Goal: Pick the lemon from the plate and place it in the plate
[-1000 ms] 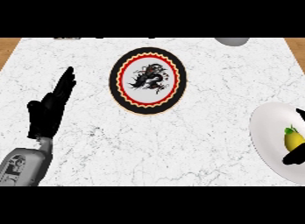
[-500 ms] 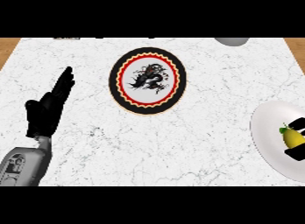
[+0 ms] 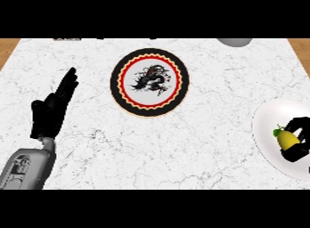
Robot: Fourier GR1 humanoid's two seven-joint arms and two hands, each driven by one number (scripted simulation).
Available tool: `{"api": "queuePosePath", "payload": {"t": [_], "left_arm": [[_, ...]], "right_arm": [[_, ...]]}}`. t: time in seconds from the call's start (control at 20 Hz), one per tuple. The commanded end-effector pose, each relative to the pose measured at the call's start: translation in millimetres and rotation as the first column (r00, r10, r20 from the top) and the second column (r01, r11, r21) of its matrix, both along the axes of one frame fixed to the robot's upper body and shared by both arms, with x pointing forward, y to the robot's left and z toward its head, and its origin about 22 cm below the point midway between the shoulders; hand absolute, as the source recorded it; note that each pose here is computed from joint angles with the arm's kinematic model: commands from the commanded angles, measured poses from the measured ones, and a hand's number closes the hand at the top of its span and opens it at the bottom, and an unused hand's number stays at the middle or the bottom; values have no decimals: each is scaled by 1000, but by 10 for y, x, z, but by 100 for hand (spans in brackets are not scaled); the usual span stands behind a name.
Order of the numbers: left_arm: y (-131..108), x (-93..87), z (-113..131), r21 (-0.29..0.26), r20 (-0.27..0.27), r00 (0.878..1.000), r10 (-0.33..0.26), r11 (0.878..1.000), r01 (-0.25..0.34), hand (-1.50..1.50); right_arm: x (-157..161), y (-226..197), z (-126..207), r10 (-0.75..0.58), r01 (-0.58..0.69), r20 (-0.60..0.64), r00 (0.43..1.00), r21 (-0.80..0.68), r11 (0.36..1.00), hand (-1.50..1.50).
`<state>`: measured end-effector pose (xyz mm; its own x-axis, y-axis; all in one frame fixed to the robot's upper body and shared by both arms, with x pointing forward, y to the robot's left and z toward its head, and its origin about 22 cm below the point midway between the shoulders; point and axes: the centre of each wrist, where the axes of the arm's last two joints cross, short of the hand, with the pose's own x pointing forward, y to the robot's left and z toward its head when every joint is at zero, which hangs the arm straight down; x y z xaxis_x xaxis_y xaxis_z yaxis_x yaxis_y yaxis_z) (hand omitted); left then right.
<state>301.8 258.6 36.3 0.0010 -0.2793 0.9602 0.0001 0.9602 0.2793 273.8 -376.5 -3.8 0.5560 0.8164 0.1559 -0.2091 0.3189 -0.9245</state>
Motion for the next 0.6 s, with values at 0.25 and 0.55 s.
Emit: {"api": "queuePosePath", "payload": {"t": [0.25, 0.55], "left_arm": [[127, -16, 6, 6, -9, 1000, 3, 1000, -3, 0], [71, -73, 39, 10, -6, 1000, 0, 1000, 0, 0]], "right_arm": [[-18, 1509, 174, 50, -54, 173, 984, 16, 998, 150], [-41, 1787, 774, 153, -131, 552, 819, -80, 988, 150]]}}
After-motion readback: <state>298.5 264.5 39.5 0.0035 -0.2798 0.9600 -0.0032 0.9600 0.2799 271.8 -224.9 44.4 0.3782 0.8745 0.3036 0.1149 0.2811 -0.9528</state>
